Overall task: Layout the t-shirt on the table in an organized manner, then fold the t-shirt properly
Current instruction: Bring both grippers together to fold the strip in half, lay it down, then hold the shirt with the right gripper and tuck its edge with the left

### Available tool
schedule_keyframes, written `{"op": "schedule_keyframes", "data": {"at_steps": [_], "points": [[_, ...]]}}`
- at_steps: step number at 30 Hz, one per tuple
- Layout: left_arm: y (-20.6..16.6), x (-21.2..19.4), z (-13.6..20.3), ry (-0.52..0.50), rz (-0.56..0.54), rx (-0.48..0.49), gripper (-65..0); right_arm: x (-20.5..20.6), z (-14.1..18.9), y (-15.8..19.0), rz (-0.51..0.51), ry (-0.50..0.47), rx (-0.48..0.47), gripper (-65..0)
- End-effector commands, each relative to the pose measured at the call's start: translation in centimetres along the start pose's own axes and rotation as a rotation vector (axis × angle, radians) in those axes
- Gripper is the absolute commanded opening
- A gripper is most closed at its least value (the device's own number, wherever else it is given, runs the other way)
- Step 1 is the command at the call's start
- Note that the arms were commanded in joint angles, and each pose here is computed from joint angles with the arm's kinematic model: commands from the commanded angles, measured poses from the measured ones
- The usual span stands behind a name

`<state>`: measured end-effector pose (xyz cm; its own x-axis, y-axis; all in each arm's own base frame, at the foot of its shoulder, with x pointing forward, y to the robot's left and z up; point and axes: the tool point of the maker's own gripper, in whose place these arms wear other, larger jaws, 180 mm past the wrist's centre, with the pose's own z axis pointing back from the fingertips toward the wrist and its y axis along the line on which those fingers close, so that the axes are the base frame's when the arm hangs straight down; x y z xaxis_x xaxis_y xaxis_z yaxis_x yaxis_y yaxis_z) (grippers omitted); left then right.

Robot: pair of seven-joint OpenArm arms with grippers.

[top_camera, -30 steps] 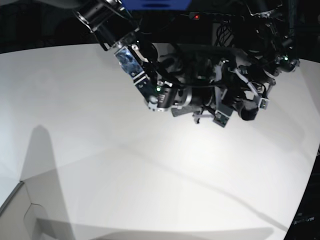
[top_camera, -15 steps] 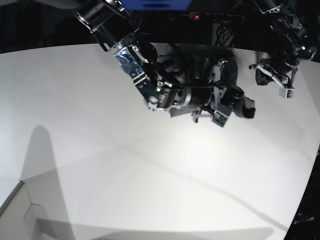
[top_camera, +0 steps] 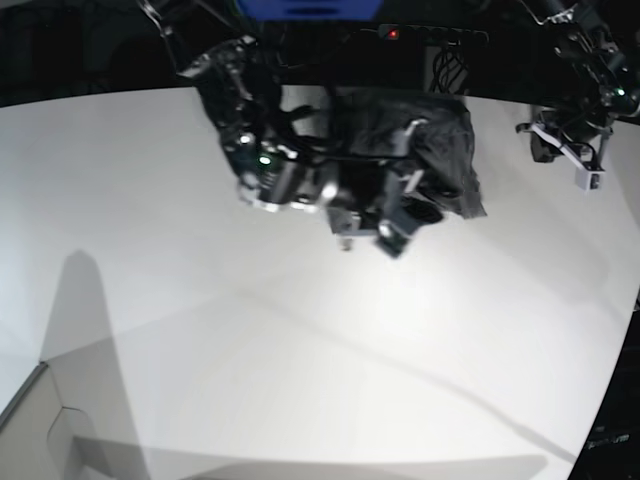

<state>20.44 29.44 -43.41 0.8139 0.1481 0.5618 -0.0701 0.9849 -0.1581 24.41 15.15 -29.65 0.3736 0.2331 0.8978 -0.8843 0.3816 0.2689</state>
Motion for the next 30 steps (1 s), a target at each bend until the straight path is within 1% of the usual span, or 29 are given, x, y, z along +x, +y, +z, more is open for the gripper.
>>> {"op": "schedule_keyframes", "data": {"at_steps": [1,5,8,10,13,15,17,20,23,24,26,30], "points": [[1.3,-1.5,0.4,0.087,-0.018,0.054,-64.9,1.1,0.4,0.7,-0.008,-0.052,0.016,-41.1],[1.5,0.3,1.5,0.043,-0.062,0.081,-64.9,-2.0,1.2,1.1,-0.060,-0.005,0.008,-41.1],[1.4,1.9,2.4,-0.003,-0.096,0.102,-64.9,-3.2,1.2,1.9,-0.093,0.008,0.015,-41.1],[1.4,2.4,3.3,-0.011,-0.090,0.114,-64.9,-3.5,1.2,2.1,-0.102,0.011,0.017,-41.1],[0.6,3.5,4.6,-0.057,-0.038,0.073,-64.5,-3.3,1.4,2.1,-0.099,0.008,0.015,-41.1],[-0.6,4.6,5.3,-0.100,-0.025,0.018,-63.9,-3.7,1.6,1.9,-0.095,0.019,0.010,-41.2],[-1.9,5.1,5.8,-0.120,-0.025,-0.032,-59.7,-3.9,2.4,1.4,-0.071,0.029,-0.002,-41.2],[-3.8,4.9,6.0,-0.131,-0.002,-0.088,-48.7,-3.8,3.8,0.9,-0.019,0.038,-0.021,-41.5],[-5.0,3.6,6.8,-0.107,-0.016,-0.097,-36.8,-3.4,5.9,0.0,0.048,0.046,-0.055,-41.4],[-5.5,3.1,7.0,-0.102,-0.016,-0.098,-33.4,-3.5,6.6,-0.5,0.049,0.047,-0.078,-41.3],[-6.3,1.9,7.5,-0.091,-0.011,-0.099,-30.0,-3.5,7.9,-1.9,0.037,0.039,-0.134,-41.3],[-7.5,0.5,8.1,-0.077,0.006,-0.105,-29.8,-4.6,9.9,-3.9,-0.014,0.044,-0.221,-41.3]]}}
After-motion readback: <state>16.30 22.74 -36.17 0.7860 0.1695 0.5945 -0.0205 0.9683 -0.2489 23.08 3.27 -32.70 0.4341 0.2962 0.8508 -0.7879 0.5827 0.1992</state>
